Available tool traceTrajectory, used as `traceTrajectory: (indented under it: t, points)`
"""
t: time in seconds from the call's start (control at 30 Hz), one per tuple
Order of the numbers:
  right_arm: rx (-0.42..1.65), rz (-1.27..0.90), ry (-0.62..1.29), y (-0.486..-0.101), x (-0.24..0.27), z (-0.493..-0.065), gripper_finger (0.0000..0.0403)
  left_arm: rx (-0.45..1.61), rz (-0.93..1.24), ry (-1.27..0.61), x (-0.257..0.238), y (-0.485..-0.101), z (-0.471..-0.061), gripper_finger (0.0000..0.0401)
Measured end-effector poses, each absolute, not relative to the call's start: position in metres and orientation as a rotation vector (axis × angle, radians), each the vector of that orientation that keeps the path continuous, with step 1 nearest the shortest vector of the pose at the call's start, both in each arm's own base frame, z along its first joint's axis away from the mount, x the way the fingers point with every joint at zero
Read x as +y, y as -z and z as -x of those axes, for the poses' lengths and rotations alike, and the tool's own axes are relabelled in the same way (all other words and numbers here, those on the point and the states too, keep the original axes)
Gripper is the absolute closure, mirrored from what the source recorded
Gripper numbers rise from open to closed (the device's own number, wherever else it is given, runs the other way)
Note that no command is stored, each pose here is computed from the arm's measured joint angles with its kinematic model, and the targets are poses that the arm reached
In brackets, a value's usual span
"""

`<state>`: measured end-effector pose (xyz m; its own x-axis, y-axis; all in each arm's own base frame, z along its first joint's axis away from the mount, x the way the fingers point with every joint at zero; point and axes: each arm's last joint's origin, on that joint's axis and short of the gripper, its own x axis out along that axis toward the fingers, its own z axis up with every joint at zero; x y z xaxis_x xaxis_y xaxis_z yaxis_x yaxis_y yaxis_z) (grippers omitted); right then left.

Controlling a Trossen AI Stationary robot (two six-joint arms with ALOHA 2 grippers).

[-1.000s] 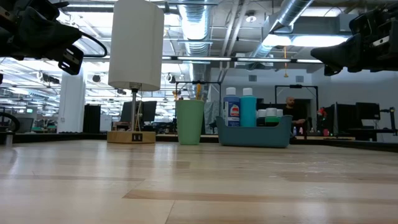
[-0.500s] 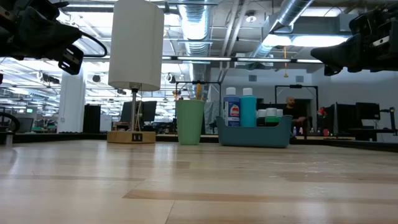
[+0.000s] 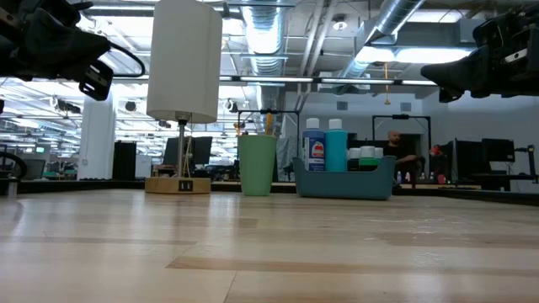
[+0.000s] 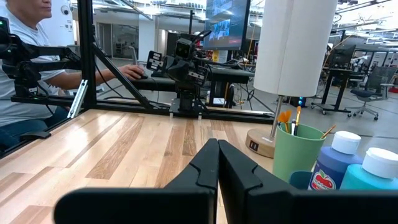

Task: Pick & Place Paint Supplies
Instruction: Return to Home Position

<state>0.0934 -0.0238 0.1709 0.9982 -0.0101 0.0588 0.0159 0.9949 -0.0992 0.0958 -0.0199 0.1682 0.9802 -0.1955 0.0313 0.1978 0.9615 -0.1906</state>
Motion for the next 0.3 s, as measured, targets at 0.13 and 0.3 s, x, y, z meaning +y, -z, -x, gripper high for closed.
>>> traceTrajectory:
  t: [0.13,0.3]
  points:
    - [-0.058,0.100,0.013,-0.1709,-0.0238,-0.0934,0.0401,-0.018,0.195,0.200,-0.0199,-0.1688,-0.0957,0.0393]
    - [-0.058,0.100,0.013,-0.1709,-0.0238,-0.0934,0.0401,-0.024,0.195,0.201,-0.0199,-0.1694,-0.0957,0.0393]
